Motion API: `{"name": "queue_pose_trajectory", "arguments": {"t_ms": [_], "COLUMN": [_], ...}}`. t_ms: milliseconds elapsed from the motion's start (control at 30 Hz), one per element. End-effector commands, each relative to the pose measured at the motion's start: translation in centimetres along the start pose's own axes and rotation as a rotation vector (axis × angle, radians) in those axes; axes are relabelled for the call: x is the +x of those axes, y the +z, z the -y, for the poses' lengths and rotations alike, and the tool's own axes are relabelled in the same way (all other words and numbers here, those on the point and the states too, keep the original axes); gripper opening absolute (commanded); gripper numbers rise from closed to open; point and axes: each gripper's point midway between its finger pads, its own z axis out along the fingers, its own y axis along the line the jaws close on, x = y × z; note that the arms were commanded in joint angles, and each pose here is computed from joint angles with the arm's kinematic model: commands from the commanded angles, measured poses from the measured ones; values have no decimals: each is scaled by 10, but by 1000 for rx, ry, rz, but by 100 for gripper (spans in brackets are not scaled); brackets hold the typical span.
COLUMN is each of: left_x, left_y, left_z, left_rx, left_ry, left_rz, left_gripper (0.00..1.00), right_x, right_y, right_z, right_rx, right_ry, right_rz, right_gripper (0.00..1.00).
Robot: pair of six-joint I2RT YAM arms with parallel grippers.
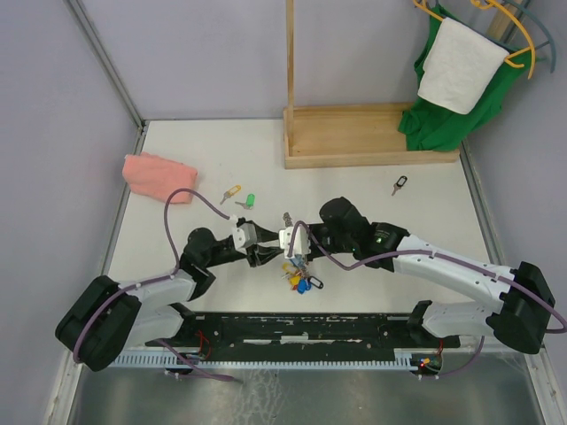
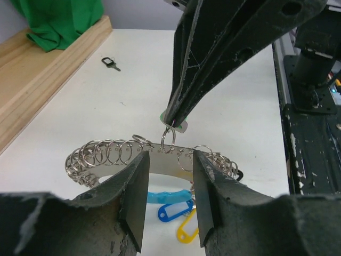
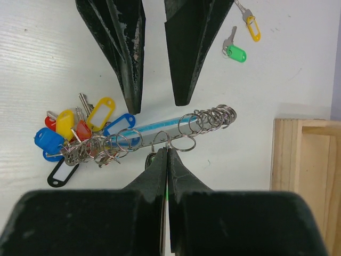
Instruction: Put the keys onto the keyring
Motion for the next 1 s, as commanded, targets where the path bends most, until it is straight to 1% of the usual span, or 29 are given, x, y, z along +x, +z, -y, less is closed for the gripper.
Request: {"name": "queue_pose_trajectory", "arguments": {"t_ms": [0,300,733,967], "left_x": [-11,-1,8,12], "left_y": [13,27,30,34], "left_z": [1,-4,4,-2], "left_rx": [93,144,204,191], "left_ry": [152,171,149,140], "left_rz": [27,-14,-40,-53], "left_gripper": [45,44,32,32], "right_x": [-32,-34,-38,-43], "right_y": [-10,-10,-8,-8], "right_z": [22,21,22,20], "right_rx": [36,25,20,5], "right_ry": [-87,-107,-111,-114], "right_rz": [85,91,106,122], "right_gripper": [1,1,1,1]}}
